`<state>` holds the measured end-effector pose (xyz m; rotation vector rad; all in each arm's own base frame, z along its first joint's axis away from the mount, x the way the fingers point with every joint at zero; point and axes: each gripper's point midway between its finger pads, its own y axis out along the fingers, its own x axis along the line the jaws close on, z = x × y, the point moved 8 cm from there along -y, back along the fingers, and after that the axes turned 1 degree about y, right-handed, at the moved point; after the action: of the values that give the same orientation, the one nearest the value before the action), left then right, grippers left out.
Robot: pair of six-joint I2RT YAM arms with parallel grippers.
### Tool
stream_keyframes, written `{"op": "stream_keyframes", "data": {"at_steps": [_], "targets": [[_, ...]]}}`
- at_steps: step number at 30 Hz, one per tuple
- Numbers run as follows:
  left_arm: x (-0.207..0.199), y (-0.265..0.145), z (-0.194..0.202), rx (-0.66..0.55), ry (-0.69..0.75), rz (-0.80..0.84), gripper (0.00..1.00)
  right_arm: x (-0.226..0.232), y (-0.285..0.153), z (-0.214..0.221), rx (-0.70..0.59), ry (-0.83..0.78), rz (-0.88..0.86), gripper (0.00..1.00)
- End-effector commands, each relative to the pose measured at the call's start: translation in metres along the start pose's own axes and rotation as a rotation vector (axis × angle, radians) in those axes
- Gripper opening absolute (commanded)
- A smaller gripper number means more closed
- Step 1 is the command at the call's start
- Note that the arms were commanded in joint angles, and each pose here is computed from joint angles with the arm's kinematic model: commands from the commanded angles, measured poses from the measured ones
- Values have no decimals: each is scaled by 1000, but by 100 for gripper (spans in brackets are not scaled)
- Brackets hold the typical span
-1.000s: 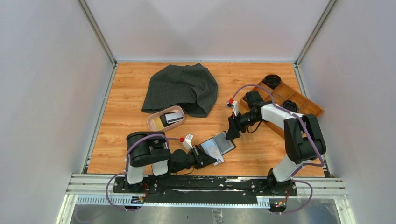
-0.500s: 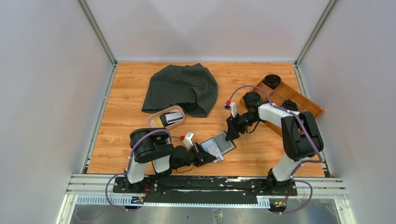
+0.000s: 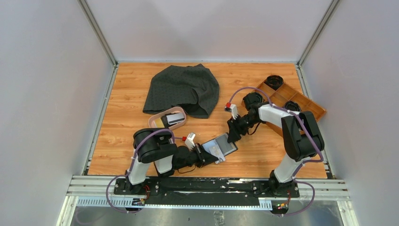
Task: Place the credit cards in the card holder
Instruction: Insert the credit card into the card holder.
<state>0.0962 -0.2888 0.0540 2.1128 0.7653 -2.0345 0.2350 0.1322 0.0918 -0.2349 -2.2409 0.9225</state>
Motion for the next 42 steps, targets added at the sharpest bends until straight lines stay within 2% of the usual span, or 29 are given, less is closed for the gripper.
{"op": "stream_keyframes", "data": {"at_steps": [1,27,42], "targets": [[1,1,-1,6,11,7,0,0,3,1,45,21,10,52],[-9,-1,-1,18,34,47,0,-1,7,3,86,25,20,49],[5,0,-3,16,-5,-7,0,-1,8,3,89,24,19,49]]}}
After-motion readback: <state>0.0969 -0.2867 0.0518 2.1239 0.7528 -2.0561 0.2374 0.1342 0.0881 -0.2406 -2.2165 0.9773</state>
